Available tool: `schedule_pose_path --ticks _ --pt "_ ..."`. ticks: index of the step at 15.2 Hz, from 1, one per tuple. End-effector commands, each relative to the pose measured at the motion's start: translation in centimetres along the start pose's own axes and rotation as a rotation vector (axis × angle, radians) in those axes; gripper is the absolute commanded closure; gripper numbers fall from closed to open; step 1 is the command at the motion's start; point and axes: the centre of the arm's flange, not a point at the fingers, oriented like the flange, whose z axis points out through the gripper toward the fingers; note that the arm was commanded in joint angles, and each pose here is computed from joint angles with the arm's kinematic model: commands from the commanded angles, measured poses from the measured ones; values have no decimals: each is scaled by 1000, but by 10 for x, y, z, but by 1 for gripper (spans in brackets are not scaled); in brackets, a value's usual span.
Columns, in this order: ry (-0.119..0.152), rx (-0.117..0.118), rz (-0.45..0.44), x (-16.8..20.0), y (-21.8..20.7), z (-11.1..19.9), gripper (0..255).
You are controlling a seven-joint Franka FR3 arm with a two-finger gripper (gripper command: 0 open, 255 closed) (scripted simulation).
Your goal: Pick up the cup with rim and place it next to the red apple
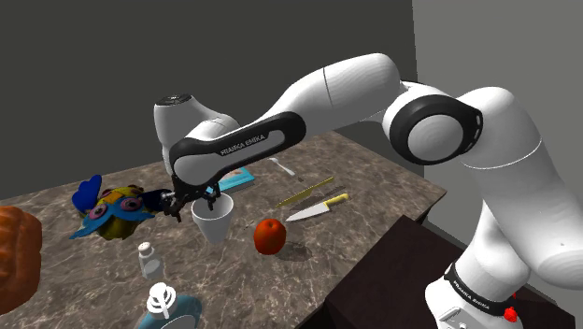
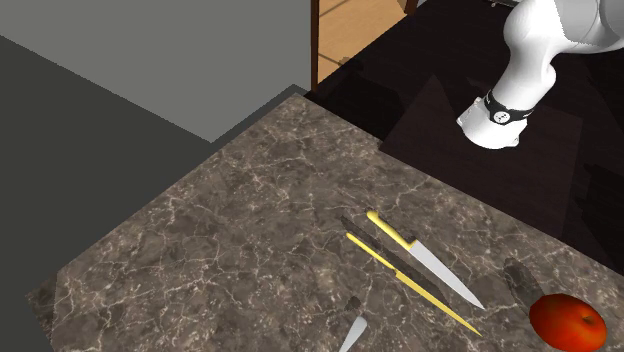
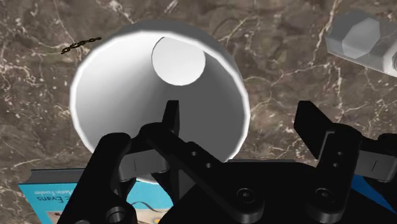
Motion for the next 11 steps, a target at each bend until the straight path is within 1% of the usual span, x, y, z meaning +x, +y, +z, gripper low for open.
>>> schedule_pose_path --ticks 1,2,6,11 --pt "0 0 0 0 0 0 0" --pt "0 0 0 0 0 0 0" --pt "0 0 0 0 0 -50 0" --pt "0 0 0 0 0 -50 0"
